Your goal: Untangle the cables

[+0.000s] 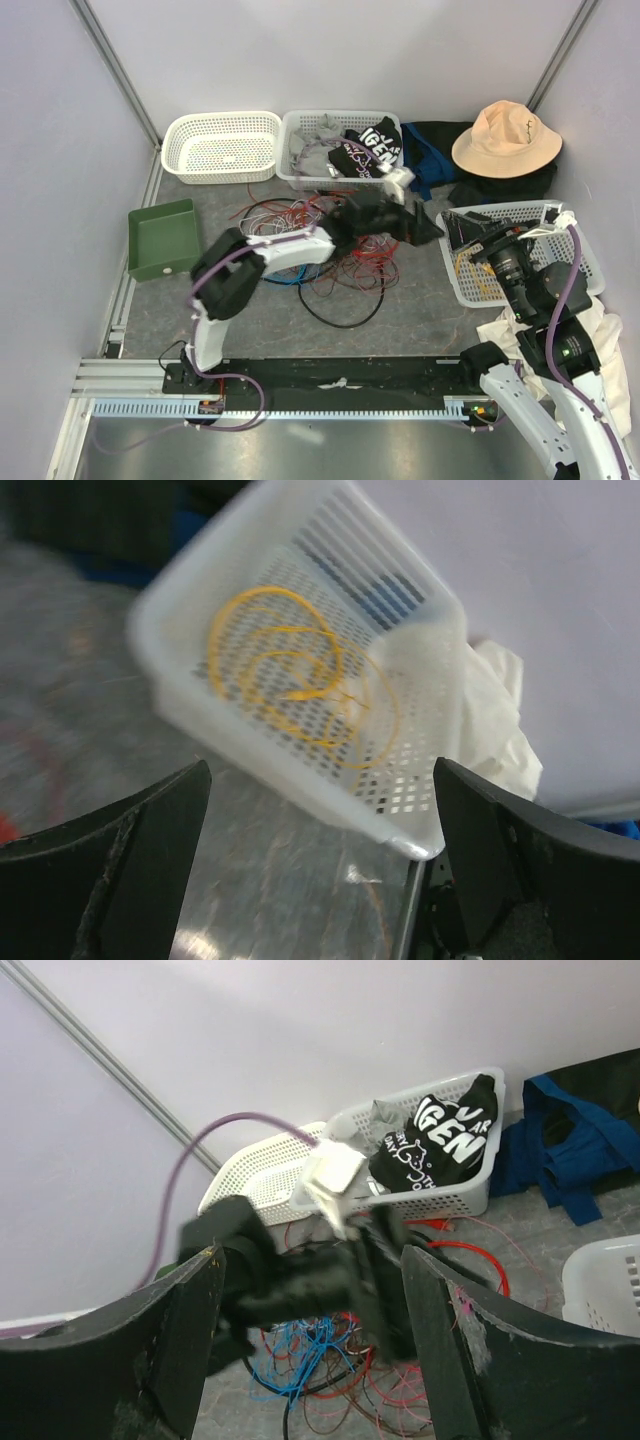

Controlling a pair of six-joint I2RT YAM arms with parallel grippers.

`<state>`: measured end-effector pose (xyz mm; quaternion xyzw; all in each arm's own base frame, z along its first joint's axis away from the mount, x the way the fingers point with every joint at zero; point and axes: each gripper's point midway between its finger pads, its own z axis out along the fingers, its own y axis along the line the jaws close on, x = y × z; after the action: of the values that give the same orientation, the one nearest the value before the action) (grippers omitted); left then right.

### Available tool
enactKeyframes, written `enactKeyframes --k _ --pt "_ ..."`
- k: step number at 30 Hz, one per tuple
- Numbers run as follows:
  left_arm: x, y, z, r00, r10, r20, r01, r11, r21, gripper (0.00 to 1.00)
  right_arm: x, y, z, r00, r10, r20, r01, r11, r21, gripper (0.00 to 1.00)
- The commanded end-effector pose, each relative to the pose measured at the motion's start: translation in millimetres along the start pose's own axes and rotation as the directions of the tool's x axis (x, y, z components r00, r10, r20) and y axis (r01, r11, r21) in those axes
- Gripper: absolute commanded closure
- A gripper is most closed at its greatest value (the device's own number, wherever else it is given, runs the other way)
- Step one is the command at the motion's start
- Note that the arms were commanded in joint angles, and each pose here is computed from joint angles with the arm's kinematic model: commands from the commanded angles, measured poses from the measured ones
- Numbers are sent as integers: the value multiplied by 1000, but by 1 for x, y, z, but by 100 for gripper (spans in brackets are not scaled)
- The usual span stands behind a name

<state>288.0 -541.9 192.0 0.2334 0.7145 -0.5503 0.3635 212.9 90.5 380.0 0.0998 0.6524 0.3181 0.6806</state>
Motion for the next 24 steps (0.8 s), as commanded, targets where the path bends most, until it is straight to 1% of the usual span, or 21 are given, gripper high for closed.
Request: enactKeyframes --k 1,2,3,4,5,6,7,8,9,10,11,13,14,16,17,18,20,22,23,24 --pt "-99 42 -96 967 -39 253 97 970 -221 0 6 4 2 1000 22 -1 -22 999 -35 21" --pt "-97 47 -120 962 -57 267 128 958 -256 0 12 1 4 1000 24 -12 -25 999 -33 21" --pt "-89 65 -137 963 -73 261 161 928 -335 0 24 -2 8 999 24 -47 -25 999 -32 20" --pt "-91 82 -155 960 -73 272 181 900 -397 0 29 -4 10 998 24 -60 -26 999 -32 20" --pt "-89 87 -176 960 -64 272 185 873 -451 0 36 -6 13 996 25 -80 -28 999 -29 20" --pt "-75 105 -194 966 -80 245 206 811 -548 0 47 -12 18 993 24 -111 -26 1000 -15 20" --pt "-74 119 -212 965 -77 250 219 760 -612 0 54 -10 20 990 30 -136 -34 999 -32 20" --pt "-67 127 -225 969 -77 236 218 723 -656 0 60 -10 22 988 36 -152 -42 998 -36 20" --pt "-72 128 -242 965 -63 256 227 689 -688 0 72 -14 25 982 40 -185 -47 998 -31 20" --pt "-65 134 -256 968 -77 241 231 653 -721 0 76 -13 27 980 43 -192 -52 998 -46 20" --pt "-58 136 -264 970 -76 231 225 641 -734 0 80 -14 28 978 46 -203 -56 997 -47 20" --pt "-64 122 -276 964 -56 259 231 659 -716 0 92 -21 30 974 50 -221 -59 998 -37 20" --pt "-57 120 -280 964 -62 258 232 665 -709 0 100 -25 31 970 50 -236 -59 998 -32 20" --pt "-55 104 -280 964 -77 255 233 711 -664 1 107 -29 34 968 55 -247 -64 998 -25 21" --pt "-48 104 -280 967 -90 239 230 716 -659 2 115 -31 34 963 59 -263 -68 997 -24 20" --pt "-42 103 -278 969 -106 222 228 722 -653 7 117 -31 37 962 63 -265 -74 997 -30 20" --pt "-21 116 -277 973 -146 182 231 698 -678 11 127 -34 38 955 88 -284 -99 995 -25 21" --pt "-5 127 -274 969 -187 161 246 677 -694 20 132 -32 41 950 109 -294 -124 992 -34 21" --pt "14 138 -267 965 -231 127 252 667 -701 23 138 -35 42 946 111 -304 -126 992 -28 21" --pt "22 143 -264 961 -253 114 258 660 -706 28 144 -39 42 941 110 -319 -122 992 -17 21"
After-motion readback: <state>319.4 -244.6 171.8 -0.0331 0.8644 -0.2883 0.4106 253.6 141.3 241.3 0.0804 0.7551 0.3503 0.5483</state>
